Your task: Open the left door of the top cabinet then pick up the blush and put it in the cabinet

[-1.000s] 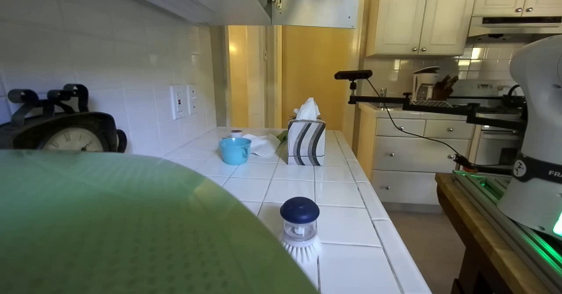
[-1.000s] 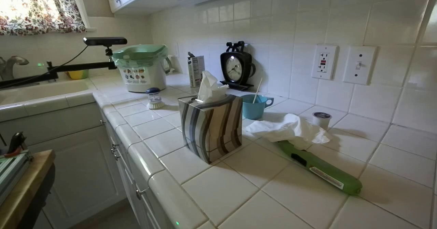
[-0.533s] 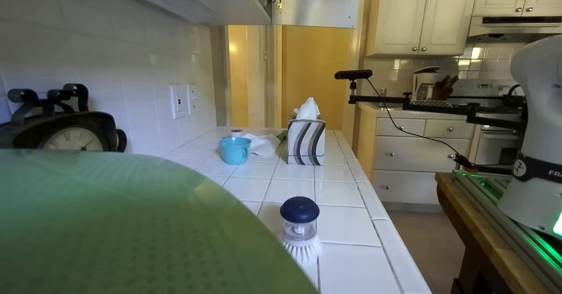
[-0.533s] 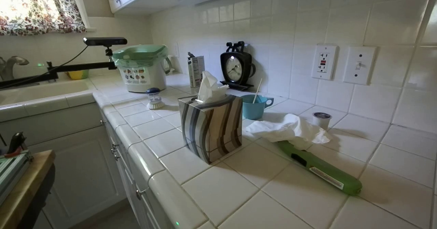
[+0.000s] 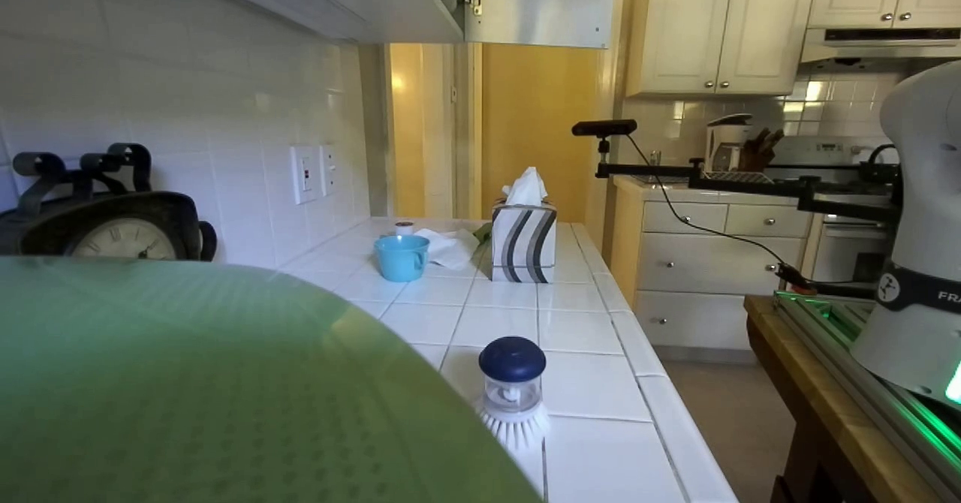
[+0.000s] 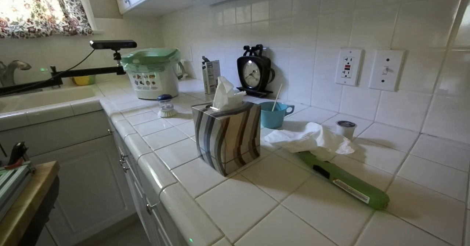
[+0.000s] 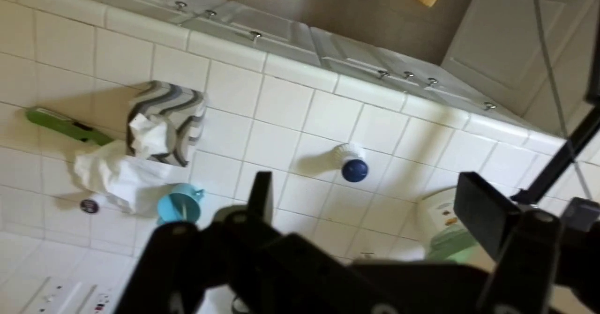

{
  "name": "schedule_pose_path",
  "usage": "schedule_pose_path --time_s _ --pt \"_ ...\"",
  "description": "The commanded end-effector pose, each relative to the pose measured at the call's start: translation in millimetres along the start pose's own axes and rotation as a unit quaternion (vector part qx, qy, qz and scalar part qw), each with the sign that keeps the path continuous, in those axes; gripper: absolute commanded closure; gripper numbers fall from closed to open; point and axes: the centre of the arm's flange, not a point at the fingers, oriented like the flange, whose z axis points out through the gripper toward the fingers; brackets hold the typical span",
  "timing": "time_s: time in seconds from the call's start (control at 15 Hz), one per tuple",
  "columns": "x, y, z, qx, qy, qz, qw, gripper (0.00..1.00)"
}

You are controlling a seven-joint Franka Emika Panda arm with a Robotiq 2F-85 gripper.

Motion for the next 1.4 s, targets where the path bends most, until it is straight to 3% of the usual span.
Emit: schedule_pose_path --time_s 0.0,0.2,0.4,0.47,0.53,0.8,1.33 --pt "37.1 52.8 40.0 -0.062 0.022 0.005 0.9978 0.0" --pt "76.0 103.8 79.2 -0.081 0.032 -0.003 0.9962 0.0" --pt "92.8 140.8 111.9 -0.063 0.022 -0.014 0.9977 0.0" --pt "93.7 146.1 121.3 -0.048 0.013 -0.026 0.9984 0.0" --pt "95.2 141.1 118.1 -0.058 0.012 0.001 0.9982 0.0" --pt "97.2 145.1 123.8 -0.054 0.006 -0.011 0.9985 0.0" --pt "125.7 160.7 190.2 0.034 0.027 0.0 0.999 0.0"
